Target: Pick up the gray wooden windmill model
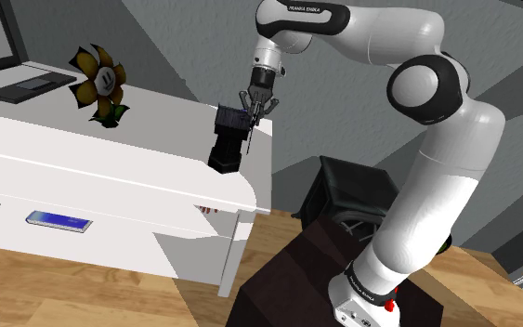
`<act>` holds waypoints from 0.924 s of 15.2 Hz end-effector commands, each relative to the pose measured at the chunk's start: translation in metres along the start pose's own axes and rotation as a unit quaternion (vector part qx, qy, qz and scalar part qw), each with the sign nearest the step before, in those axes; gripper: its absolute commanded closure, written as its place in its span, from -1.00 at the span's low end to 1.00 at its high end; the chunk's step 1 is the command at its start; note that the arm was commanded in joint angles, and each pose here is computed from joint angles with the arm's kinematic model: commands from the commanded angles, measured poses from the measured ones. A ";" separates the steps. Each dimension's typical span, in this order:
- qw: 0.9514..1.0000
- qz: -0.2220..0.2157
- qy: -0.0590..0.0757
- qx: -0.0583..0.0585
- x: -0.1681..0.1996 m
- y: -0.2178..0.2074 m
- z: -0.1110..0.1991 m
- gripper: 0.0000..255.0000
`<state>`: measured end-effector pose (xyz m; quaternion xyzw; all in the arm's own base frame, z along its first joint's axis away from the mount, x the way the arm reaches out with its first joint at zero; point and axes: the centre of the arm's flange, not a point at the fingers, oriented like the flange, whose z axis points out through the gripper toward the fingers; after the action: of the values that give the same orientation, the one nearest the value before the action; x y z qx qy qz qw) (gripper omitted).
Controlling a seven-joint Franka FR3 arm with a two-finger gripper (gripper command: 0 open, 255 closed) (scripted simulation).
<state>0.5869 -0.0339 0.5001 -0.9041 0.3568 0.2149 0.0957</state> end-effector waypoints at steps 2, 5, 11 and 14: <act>1.000 0.000 0.000 0.000 0.000 0.000 0.001 1.00; 1.000 0.000 0.000 0.000 -0.008 0.000 -0.013 1.00; 1.000 0.000 0.000 0.000 -0.022 -0.001 -0.041 1.00; 1.000 0.000 0.000 0.000 -0.029 -0.001 -0.055 1.00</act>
<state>0.5875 -0.0334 0.5552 -0.9037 0.3571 0.2161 0.0951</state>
